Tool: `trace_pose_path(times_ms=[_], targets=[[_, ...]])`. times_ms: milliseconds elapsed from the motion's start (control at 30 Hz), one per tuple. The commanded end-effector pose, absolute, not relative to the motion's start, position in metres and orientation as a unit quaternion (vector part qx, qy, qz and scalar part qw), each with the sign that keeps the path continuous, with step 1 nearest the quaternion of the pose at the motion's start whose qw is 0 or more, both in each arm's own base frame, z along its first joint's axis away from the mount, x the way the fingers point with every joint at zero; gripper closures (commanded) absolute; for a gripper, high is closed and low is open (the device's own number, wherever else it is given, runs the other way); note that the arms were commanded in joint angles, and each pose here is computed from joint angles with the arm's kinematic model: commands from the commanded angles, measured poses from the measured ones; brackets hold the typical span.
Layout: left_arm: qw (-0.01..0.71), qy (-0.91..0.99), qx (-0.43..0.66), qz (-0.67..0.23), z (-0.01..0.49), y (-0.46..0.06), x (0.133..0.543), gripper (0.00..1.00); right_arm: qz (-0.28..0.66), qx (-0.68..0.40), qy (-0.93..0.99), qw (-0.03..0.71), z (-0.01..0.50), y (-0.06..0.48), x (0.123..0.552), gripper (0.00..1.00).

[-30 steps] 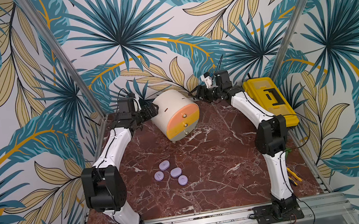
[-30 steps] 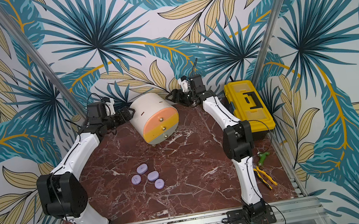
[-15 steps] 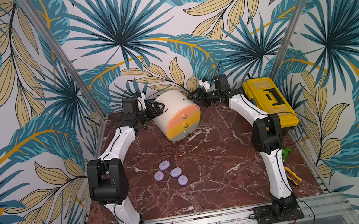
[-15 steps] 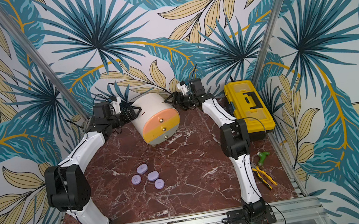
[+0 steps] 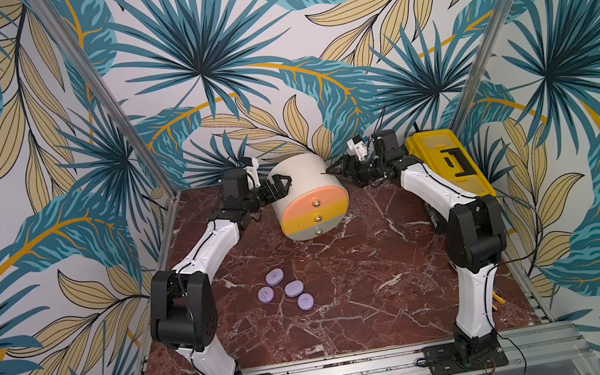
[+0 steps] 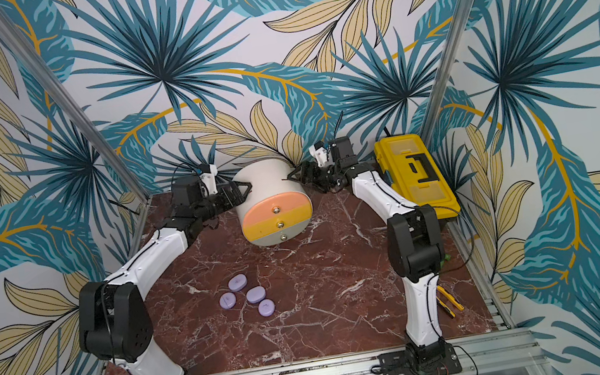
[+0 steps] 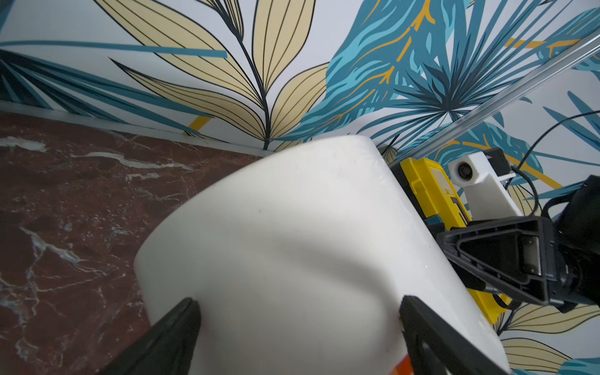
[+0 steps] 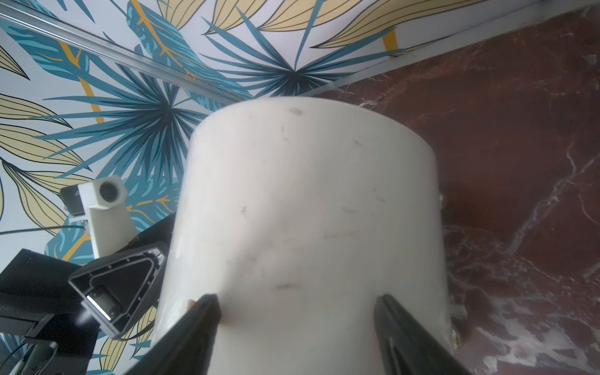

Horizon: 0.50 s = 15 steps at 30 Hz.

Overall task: Put the bluetooth earphones in the drawer according to color
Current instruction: Move the storage box to the center of the board.

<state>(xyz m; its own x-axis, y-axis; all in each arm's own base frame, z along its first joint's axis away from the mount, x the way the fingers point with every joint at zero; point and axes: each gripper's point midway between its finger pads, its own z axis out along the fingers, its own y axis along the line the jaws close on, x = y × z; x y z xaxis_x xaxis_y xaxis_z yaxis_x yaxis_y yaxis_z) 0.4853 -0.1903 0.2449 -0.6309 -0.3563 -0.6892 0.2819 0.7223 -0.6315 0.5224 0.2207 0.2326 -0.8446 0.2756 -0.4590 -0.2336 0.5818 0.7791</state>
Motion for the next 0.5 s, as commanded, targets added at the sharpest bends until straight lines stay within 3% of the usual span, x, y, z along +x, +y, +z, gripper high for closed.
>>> trace_pose_path(times_ms=[0,233,467], targets=[[0.360,0.839,-0.010,-0.408,0.220,-0.222,0.448,0.00,0.425,0.019,0.861,0.278,0.224,0.206,0.514,0.20],[0.366,0.840,-0.014,-0.399,0.221,-0.218,0.432,0.00,0.364,0.048,0.872,0.323,0.239,0.163,0.498,0.20],[0.380,0.851,-0.007,-0.362,0.226,-0.205,0.429,0.00,0.313,0.051,0.884,0.345,0.242,0.137,0.453,0.20]])
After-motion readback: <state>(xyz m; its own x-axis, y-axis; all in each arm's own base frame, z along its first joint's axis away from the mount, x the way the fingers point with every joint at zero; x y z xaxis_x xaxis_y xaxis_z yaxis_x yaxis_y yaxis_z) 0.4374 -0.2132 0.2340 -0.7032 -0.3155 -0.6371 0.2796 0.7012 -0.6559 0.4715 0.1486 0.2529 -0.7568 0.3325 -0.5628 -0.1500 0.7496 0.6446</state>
